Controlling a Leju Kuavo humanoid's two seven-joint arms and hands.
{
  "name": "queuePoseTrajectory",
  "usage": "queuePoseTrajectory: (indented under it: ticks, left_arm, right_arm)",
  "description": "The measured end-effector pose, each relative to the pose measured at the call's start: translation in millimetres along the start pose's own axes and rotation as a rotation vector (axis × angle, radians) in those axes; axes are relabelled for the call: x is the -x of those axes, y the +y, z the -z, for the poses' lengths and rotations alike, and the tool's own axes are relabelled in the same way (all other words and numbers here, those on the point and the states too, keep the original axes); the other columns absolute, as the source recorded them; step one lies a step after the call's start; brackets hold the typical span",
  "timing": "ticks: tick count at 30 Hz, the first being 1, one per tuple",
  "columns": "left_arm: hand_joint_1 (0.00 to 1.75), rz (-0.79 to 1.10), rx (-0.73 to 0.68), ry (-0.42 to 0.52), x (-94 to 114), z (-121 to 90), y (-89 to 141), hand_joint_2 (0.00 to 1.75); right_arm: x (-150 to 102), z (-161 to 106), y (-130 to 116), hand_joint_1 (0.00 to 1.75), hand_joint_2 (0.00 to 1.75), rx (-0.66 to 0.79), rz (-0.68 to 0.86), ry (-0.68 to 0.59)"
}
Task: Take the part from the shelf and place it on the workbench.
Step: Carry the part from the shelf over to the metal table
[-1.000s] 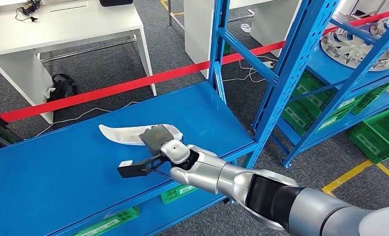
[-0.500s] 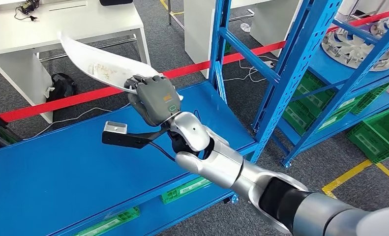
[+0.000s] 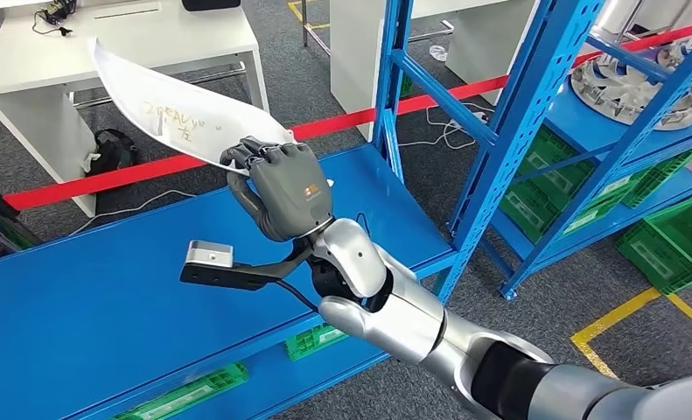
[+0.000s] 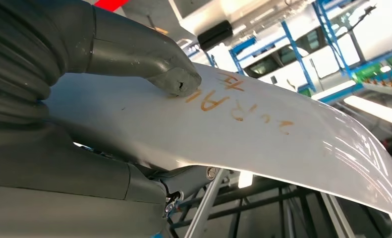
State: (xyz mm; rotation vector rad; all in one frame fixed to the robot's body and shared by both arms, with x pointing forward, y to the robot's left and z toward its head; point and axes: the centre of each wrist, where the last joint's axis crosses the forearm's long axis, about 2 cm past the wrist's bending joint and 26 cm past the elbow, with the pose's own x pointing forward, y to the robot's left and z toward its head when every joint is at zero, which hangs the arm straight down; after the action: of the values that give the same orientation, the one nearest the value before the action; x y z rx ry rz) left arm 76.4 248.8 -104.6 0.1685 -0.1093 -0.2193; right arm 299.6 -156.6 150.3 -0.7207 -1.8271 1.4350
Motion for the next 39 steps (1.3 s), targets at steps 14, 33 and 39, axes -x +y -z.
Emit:
queuePoseTrajectory:
  ticks: [14,33,39]
  left_arm:
    - [0.00,0.011,0.003,-0.011,-1.2,0.4,2.1,1.75]
    - [0.00,0.033,0.011,-0.022,-7.7,-0.1,2.9,1.75]
    - [0.00,0.032,0.005,-0.020,-5.7,0.8,6.3,1.75]
  right_arm:
    - [-17.2,-6.9,6.0,1.75,1.75,0.020,0.028,-0.016]
    - [-3.7,-12.1,-4.7,1.75,1.75,0.048,0.036,0.034]
    - [-2.2,-11.4,-5.9,1.75,1.75,0.054,0.040,0.037]
